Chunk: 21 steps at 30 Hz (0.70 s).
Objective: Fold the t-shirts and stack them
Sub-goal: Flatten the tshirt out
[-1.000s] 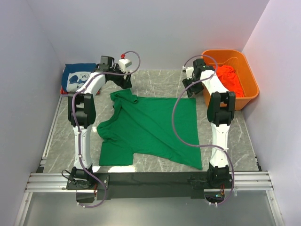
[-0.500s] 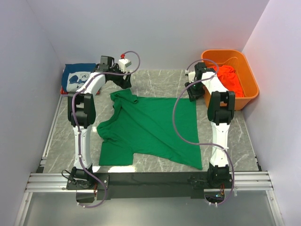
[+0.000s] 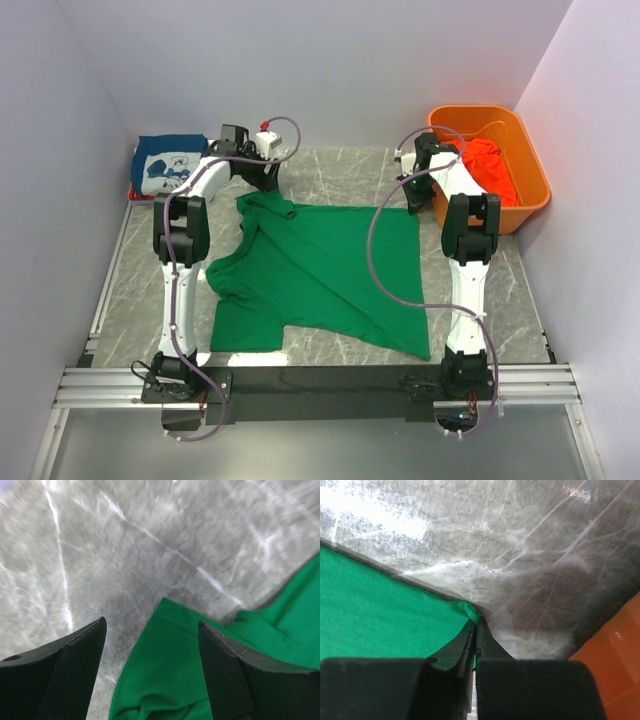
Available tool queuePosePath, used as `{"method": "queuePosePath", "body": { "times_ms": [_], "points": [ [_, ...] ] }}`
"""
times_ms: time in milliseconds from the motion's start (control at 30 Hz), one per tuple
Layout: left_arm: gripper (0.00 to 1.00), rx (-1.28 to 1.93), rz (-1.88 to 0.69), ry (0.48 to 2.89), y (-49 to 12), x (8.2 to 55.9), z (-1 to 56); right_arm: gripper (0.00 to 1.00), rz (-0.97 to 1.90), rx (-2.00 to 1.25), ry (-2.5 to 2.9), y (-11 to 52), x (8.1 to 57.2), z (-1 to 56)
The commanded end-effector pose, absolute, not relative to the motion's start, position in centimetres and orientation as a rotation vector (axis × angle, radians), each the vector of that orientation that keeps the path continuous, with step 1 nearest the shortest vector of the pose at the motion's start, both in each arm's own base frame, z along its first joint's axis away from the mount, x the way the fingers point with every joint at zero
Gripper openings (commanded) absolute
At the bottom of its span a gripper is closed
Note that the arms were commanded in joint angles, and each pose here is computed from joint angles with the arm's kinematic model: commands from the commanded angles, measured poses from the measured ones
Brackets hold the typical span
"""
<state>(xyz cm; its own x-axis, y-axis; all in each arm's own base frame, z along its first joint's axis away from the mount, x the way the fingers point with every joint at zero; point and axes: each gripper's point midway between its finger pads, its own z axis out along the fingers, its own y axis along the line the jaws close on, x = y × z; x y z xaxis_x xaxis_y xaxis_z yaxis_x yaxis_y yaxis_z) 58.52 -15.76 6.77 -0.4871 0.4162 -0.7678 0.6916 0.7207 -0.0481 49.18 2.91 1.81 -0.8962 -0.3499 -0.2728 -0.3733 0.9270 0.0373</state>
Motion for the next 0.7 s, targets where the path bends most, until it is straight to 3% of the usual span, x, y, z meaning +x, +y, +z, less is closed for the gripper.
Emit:
{"method": "queuePosePath", "body": {
  "times_ms": [0,200,300,400,433,533,667],
  "points": [
    [0.79,0.86,-0.401,2.115,-16.6,59.7,6.8,0.0,0.172,-0.565,2.895,3.0,47.6,0.3],
    [0.79,0.926,-0.349,2.171,-16.7,59.2,3.9,0.0,0.161,-0.569,2.9,2.8,47.3,0.2],
    [0.74,0.959,-0.339,2.194,-16.5,58.5,2.8,0.0,0.157,-0.578,2.9,2.7,47.2,0.3],
    [0.49,0.988,-0.292,2.219,-15.9,58.1,1.6,0.0,0.16,-0.589,2.886,2.9,47.4,0.8],
    [0.33,0.993,-0.286,2.232,-15.8,57.9,1.3,0.0,0.161,-0.593,2.878,2.8,47.5,1.0],
    [0.04,1.002,-0.277,2.221,-15.7,57.9,2.1,0.0,0.159,-0.608,2.851,2.8,47.8,2.0],
    [0.0,0.898,-0.269,2.13,-14.9,60.3,7.0,0.0,0.147,-0.625,2.77,3.0,49.0,4.9]
  ]
}}
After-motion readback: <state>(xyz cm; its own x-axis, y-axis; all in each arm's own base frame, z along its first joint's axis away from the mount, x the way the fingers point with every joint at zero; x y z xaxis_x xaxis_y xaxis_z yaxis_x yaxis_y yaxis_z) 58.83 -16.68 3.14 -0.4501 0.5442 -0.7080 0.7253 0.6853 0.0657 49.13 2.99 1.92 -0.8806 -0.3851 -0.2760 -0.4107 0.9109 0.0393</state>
